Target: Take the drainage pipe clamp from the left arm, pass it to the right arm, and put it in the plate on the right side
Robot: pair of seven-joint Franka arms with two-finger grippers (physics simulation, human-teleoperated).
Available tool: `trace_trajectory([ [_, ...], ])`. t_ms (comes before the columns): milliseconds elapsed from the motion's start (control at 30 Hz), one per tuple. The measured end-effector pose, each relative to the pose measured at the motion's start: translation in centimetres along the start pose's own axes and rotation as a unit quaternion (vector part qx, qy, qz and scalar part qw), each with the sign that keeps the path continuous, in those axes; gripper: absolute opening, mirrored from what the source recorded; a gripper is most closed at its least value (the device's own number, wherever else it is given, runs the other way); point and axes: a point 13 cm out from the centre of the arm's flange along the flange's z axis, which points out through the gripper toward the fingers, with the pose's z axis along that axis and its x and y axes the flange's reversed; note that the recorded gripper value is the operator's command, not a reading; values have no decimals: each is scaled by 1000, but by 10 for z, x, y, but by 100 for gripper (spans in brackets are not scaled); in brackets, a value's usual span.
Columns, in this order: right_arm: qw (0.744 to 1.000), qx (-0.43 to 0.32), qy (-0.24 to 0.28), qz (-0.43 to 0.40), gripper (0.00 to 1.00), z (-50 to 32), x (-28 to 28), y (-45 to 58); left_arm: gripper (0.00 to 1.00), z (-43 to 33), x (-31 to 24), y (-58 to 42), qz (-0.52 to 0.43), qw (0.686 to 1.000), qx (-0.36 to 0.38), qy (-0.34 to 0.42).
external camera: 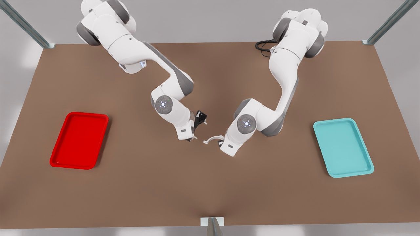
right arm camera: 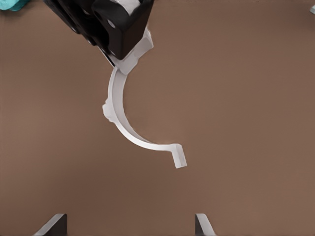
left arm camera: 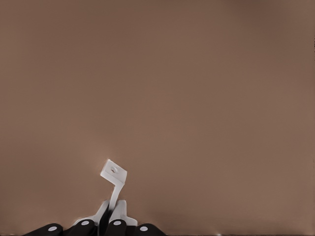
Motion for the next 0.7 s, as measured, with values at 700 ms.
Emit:
trace_trajectory([
  [700, 958, 38, -163, -231, 100, 16, -48, -4, 21, 12, 22, -7, -153, 988, -12, 20],
])
